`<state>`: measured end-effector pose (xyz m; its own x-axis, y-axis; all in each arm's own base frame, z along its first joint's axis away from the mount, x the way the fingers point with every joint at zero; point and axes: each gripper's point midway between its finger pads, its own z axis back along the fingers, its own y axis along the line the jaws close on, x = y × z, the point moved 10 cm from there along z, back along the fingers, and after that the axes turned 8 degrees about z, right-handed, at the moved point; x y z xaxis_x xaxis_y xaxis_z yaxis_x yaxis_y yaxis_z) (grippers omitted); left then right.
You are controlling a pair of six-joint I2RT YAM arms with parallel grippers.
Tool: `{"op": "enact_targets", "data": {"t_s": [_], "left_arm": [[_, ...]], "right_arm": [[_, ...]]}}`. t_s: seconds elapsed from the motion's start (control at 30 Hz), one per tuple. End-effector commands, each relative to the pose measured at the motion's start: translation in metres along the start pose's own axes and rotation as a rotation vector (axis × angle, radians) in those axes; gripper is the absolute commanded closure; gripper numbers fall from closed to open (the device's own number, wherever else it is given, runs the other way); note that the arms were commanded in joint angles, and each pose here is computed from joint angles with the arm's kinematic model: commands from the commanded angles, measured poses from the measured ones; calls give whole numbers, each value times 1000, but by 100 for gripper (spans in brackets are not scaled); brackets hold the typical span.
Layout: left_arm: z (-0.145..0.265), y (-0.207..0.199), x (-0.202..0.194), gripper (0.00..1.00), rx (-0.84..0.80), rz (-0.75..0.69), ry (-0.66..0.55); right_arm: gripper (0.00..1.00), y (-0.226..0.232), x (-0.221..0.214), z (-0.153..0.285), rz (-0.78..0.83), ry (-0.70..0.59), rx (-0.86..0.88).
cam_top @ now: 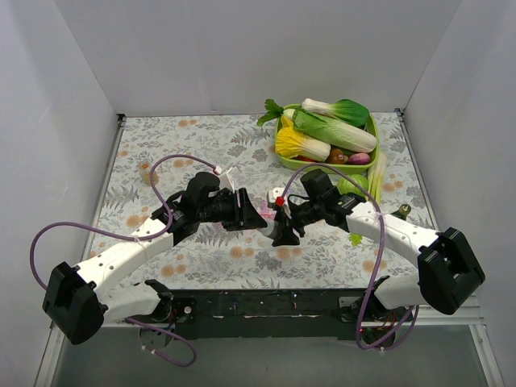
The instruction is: Sort the pills into containers
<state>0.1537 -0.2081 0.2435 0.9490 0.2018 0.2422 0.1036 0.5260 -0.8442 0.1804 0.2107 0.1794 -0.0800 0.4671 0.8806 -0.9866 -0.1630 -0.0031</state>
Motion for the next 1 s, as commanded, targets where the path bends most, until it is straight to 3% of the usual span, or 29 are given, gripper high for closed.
{"op": "enact_targets", "data": {"t_s": [0.0, 0.83, 0.97], "left_arm": [[3, 0, -5, 90, -53, -179, 59], [8, 6, -14, 92, -215, -490, 174], [8, 7, -15, 88, -234, -532, 185]], "right_arm": [[99, -9, 22, 1, 53, -85, 14], [99, -4, 23, -5, 18, -150, 141], [99, -1, 22, -6, 9, -179, 179]]}}
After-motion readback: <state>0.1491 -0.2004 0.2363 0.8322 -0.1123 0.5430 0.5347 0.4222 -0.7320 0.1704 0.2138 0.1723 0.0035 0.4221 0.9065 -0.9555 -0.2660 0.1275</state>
